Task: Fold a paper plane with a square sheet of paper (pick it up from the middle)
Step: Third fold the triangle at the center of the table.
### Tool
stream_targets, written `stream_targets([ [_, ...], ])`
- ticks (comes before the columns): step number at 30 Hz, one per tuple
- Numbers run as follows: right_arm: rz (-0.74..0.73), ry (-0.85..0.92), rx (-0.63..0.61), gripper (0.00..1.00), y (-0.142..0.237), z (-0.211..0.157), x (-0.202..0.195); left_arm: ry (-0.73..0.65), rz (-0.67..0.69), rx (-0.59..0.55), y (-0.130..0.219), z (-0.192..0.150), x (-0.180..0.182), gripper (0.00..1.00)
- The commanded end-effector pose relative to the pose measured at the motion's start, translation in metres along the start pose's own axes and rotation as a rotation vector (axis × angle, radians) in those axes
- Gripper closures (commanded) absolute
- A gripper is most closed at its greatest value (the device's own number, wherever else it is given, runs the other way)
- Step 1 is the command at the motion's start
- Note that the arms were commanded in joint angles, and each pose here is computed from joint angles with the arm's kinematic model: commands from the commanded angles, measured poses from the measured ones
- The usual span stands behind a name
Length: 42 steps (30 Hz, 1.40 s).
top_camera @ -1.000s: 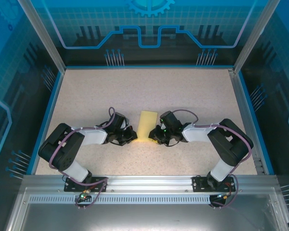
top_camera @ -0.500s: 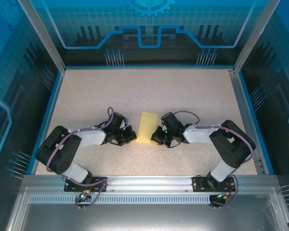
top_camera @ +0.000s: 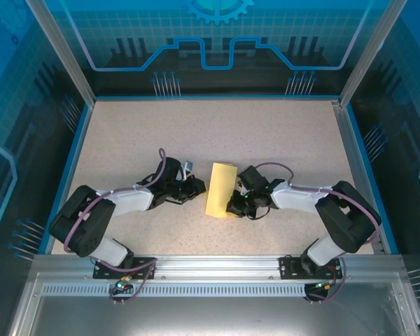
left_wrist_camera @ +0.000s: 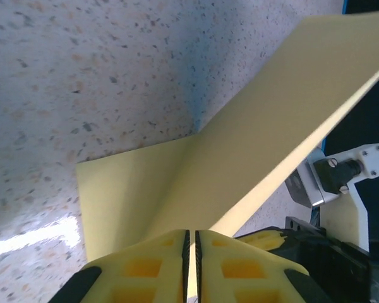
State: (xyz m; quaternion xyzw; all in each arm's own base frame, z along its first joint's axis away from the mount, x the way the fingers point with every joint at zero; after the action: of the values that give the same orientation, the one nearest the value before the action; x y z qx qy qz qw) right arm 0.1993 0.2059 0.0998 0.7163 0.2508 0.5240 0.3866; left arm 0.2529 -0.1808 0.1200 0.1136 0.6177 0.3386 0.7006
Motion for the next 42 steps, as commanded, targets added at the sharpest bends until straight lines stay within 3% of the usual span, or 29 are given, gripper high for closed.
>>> stream_targets([
  [1,0.025,0.034,0.012,1.00,0.007,-0.002,0.006,-0.059,-0.055,-0.032,-0.001,0.008,-0.016,0.86],
  [7,0.071,0.073,-0.022,1.00,0.004,0.013,0.026,-0.056,0.088,-0.169,0.017,0.009,-0.007,0.87],
  [16,0.078,0.071,-0.010,0.99,-0.008,0.030,0.039,-0.092,0.082,-0.120,-0.001,0.020,-0.011,0.86],
  [25,0.125,0.012,-0.036,0.83,-0.003,0.027,0.034,-0.097,0.095,-0.097,-0.021,0.036,-0.008,0.88],
  [34,0.195,-0.058,-0.086,0.89,0.006,0.019,0.024,-0.088,0.102,-0.082,-0.024,0.035,-0.001,0.88],
  [42,0.138,-0.034,-0.134,0.96,0.033,0.016,0.019,-0.097,0.065,-0.074,-0.024,0.037,-0.007,0.88],
])
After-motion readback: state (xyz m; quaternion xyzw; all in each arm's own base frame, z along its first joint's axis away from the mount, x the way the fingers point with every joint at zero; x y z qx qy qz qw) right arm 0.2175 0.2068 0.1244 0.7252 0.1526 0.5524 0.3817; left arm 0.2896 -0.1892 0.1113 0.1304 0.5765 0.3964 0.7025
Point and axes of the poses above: each hand's point on the last joint's axis, 136 mm out from that joint toward the fingers, its own y axis back along the fingers, its own x axis along the line the jaws close on, z = x × y, the point moved 9 cm from there along y, back along the fingers, and after that the axes turned 5 degrees about -y, right-handed, at the moved point
